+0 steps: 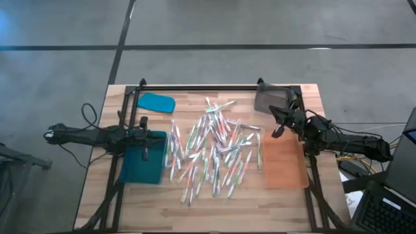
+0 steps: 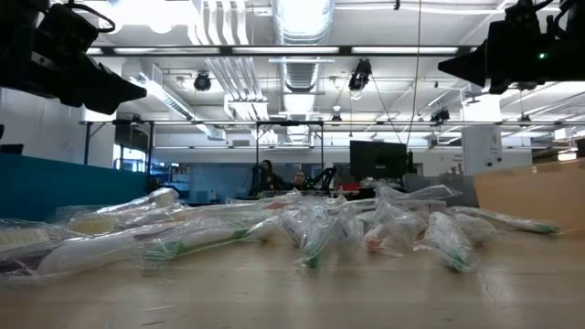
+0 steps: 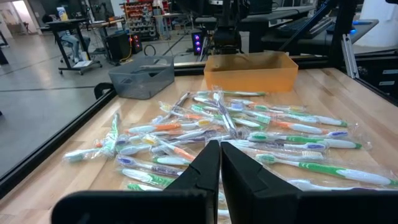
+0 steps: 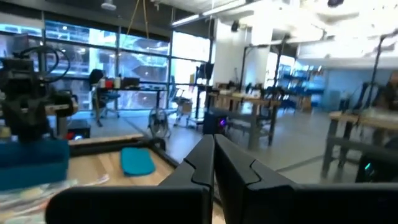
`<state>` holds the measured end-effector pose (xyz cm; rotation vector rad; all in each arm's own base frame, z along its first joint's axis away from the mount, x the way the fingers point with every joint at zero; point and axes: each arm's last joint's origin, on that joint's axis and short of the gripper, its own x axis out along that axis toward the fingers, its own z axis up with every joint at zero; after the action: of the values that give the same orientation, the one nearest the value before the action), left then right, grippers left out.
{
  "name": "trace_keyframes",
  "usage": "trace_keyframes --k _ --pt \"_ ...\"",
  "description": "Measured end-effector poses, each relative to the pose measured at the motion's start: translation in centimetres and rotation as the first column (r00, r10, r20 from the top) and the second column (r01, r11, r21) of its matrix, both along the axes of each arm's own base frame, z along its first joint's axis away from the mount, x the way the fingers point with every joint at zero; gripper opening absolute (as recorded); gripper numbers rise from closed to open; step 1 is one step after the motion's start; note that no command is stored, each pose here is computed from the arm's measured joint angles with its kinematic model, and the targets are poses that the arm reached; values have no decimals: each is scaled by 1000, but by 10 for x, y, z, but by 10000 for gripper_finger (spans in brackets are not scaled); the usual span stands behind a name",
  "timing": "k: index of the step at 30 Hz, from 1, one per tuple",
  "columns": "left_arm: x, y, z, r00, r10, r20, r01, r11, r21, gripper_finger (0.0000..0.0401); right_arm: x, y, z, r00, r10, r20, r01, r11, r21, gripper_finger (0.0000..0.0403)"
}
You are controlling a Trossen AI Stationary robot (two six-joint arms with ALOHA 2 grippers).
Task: Pick & Place Toothbrushes
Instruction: Put the green toothbrush into the black bin
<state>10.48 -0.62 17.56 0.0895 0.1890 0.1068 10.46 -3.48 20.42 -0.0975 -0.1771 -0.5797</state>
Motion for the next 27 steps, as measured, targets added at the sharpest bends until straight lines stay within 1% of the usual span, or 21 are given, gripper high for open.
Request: trace_keyframes --k 2,5,7,8,10,11,14,15,18,22,24,27 --pt "0 0 0 1000 0 0 0 1000 0 20 2 -1 -4 999 -3 -49 4 1000 13 8" --pt "0 0 0 1000 0 0 0 1000 0 21 4 -1 -3 996 -10 -94 10 1000 -9 9" --pt "0 0 0 1000 0 -1 0 1000 0 20 6 -1 1 997 -3 -72 5 1000 20 11" --pt "0 0 0 1000 0 0 0 1000 0 19 7 -2 -1 997 1 -79 2 999 41 15" --pt "0 0 0 1000 0 0 0 1000 0 19 10 -3 -3 993 1 -115 5 999 53 27" --pt "0 0 0 1000 0 0 0 1000 0 19 12 -3 -2 991 2 -136 5 998 55 35" --pt "0 0 0 1000 0 -2 0 1000 0 21 17 -4 13 994 26 -104 -18 997 77 68" --pt "0 0 0 1000 0 -2 0 1000 0 21 19 -4 17 993 38 -116 -28 996 86 80" --pt "0 0 0 1000 0 -3 0 1000 0 20 27 -5 27 982 67 -178 -49 993 106 117" --pt "0 0 -1 1000 0 -7 0 1000 1 19 35 -7 45 965 77 -251 -39 987 154 162" --pt "0 0 -1 1000 0 -6 0 1000 1 21 39 -8 51 944 90 -317 -24 978 208 179" --pt "0 0 -1 1000 0 -7 0 1000 1 21 48 -10 60 916 99 -389 -5 971 237 201"
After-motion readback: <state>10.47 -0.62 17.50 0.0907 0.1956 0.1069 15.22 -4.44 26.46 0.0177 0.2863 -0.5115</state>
